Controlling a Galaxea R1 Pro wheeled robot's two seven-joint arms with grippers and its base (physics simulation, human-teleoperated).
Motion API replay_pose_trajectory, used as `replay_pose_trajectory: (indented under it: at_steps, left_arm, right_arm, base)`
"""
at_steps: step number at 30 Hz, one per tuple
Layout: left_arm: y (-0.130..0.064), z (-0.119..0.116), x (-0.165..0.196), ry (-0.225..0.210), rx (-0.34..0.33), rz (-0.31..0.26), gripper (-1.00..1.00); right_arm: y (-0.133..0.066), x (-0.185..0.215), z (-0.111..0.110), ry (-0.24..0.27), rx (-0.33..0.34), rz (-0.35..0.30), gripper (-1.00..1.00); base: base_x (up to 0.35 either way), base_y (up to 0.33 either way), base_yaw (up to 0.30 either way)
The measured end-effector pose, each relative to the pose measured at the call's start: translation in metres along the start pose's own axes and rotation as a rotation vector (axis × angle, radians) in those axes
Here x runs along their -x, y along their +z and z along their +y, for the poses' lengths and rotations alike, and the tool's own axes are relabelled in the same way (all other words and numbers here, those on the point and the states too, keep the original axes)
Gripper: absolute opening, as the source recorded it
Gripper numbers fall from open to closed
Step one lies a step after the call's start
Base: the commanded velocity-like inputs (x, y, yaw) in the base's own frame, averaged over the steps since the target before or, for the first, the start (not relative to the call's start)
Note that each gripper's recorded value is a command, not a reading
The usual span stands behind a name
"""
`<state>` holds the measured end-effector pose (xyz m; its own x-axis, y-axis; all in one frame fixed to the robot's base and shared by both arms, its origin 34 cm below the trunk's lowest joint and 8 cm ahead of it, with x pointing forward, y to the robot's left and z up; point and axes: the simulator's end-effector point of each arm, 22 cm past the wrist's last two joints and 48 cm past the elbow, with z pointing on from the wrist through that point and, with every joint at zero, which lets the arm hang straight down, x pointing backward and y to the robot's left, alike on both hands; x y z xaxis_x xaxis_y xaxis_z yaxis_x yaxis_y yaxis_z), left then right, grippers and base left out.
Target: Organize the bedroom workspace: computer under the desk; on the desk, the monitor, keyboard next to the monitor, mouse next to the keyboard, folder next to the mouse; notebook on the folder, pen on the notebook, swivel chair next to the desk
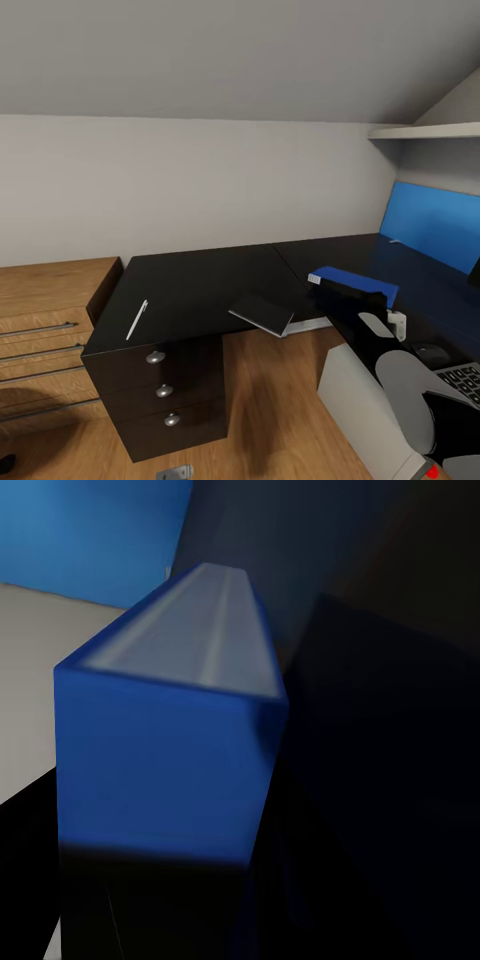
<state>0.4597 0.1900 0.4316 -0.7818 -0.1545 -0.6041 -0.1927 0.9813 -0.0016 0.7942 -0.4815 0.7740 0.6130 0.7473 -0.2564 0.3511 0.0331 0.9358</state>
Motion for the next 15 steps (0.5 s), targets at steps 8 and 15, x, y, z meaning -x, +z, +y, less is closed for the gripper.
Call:
replay_pose_trajectory:
  at_steps: [8, 15]
  left_arm:
    - [0.0001, 0.0001, -0.0001, 0.0, 0.0, 0.0, 1.0]
    - [0.0001, 0.0003, -0.0001, 0.0, 0.002, 0.0, 1.0]
  right_arm:
    - [0.0, -0.0001, -0.0001, 0.001, 0.0, 0.0, -1.0]
    - [0.0001, 0.0003, -0.0002, 0.001, -0.001, -0.001, -1.0]
  base:
    - [-0.031, 0.0, 0.0]
    - [-0.155, 0.0, 0.0]
